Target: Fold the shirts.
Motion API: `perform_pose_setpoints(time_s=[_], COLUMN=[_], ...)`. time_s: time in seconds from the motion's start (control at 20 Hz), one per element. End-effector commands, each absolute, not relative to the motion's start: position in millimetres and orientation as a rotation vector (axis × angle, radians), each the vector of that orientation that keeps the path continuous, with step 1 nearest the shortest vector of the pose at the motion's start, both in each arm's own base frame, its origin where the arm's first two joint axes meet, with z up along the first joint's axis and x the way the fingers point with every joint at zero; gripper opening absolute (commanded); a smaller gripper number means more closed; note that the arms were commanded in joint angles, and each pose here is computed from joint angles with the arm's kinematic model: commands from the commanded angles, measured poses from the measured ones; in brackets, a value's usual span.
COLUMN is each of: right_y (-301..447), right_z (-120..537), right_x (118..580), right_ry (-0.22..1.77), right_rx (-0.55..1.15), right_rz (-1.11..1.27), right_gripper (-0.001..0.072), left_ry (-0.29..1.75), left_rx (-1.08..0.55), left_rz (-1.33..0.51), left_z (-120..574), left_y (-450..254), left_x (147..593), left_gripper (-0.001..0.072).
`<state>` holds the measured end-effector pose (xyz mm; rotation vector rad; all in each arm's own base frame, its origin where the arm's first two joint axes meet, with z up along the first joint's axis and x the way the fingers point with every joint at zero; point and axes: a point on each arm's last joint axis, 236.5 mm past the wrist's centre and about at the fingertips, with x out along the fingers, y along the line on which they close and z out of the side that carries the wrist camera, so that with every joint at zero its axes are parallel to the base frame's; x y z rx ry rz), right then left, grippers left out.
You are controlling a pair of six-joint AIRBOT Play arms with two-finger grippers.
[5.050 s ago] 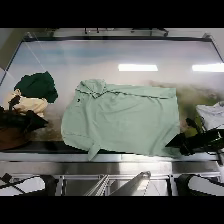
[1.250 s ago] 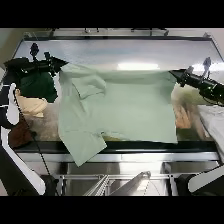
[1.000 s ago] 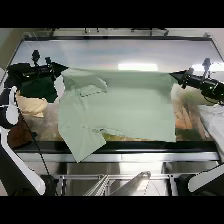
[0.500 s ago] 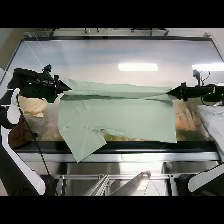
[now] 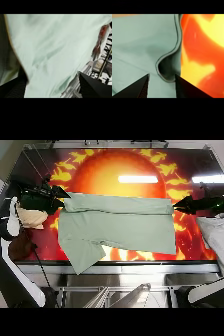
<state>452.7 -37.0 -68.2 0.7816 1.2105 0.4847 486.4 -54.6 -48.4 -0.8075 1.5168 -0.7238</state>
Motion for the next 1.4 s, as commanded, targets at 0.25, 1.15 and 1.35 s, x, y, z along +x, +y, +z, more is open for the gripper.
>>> perform_pose_setpoints(time_s=[0.25,1.15,1.35], right_y=[-45,46,45], right_z=[-54,-133,-134], right_x=[320,219,220], right_ry=[1.453,1.549,1.546], right_rx=[0.867,1.039,1.037], right_rz=[0.342,0.329,0.324], right_gripper=[0.0361,0.0243,0.0243], left_ry=[1.634,1.615,1.557], left_rx=[-0.775,-0.884,-0.992], left_rz=[-0.464,-0.304,-0.327], left_z=[-27,-101,-118], left_y=[17,-17,-36], left_x=[414,255,260], left_gripper=[0.0657,0.0657,0.0657])
